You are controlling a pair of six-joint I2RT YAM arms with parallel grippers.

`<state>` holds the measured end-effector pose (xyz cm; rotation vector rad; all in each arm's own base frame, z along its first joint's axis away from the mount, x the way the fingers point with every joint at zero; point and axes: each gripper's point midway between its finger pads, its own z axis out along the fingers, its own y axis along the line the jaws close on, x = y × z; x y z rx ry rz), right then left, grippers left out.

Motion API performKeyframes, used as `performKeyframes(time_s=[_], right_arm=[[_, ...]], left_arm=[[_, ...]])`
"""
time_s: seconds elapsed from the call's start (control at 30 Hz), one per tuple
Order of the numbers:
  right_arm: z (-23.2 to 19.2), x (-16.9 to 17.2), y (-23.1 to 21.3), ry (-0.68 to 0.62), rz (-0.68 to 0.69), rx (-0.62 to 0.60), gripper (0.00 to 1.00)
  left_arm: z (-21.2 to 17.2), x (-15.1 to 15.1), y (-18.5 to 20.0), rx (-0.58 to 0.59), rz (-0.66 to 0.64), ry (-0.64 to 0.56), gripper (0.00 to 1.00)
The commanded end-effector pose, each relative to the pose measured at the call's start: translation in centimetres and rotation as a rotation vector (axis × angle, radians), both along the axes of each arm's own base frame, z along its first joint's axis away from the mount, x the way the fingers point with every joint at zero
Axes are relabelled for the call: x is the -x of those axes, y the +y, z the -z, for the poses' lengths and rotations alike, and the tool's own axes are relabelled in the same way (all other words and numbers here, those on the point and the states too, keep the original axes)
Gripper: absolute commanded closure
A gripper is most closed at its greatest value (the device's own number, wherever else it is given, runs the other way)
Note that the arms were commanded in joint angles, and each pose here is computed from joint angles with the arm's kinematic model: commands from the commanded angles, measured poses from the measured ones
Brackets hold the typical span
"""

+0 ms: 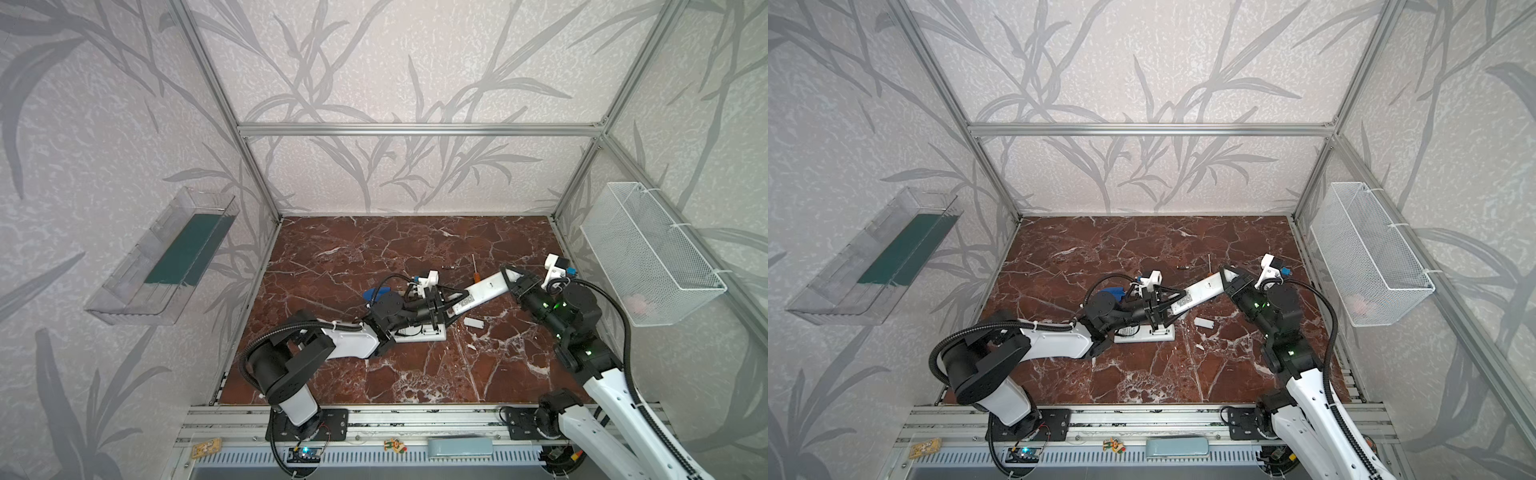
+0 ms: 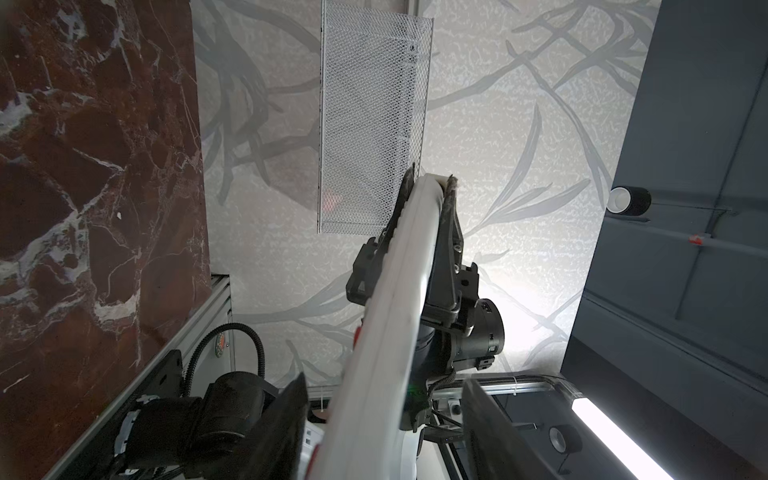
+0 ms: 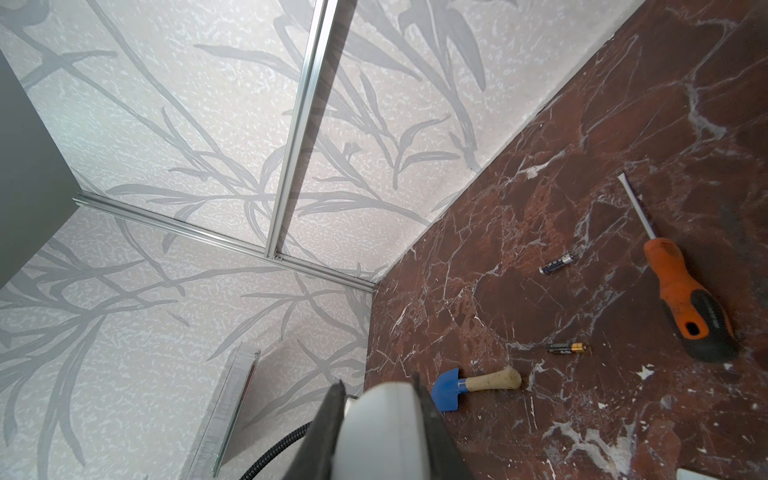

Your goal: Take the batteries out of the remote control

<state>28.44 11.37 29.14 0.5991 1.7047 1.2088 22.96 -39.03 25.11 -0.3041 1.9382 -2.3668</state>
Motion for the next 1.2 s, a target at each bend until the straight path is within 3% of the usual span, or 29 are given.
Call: performKeyframes(time_s=[0.0,0.23,0.43,0.47,0.63,0.7,0.9,1.07,1.17], right_arm=[[-0.8,0.2,-0.5,-0.041,0.024,-0.008,1.00],[-0.6,0.2,-0.4,-0.031,0.019,-0.013,0.99],[-0.2,0.4,-0.3,-0.006,0.010,-0.022,0.85],[-0.1,0.5,-0.3,-0.002,0.009,-0.020,0.80],[1.2,1.3,-1.0,0.057,0.033,0.017,0.12],[1.8,1.9,-1.5,0.090,0.050,0.060,0.00],[4.7,3.6,-2.9,0.258,0.043,0.230,0.01],[6.2,4.6,-1.9,0.396,-0.098,0.321,0.01],[6.0,5.3,-1.9,0.429,-0.159,0.418,0.01]], left_arm=[[-2.9,0.5,-0.1,0.083,0.037,-0.041,0.50],[-2.7,0.6,-0.2,0.079,0.044,-0.034,0.71],[-2.4,0.4,-0.1,0.075,0.044,-0.038,0.85],[-2.2,0.4,-0.1,0.073,0.043,-0.036,0.86],[-1.7,0.1,0.7,0.064,0.032,-0.047,0.89],[-1.3,0.0,1.4,0.041,0.027,-0.058,0.90],[1.2,-0.7,3.9,-0.119,-0.013,-0.079,0.93],[2.9,-0.6,5.2,-0.287,0.015,-0.116,0.93],[4.7,-0.1,6.9,-0.459,0.028,-0.148,0.93]])
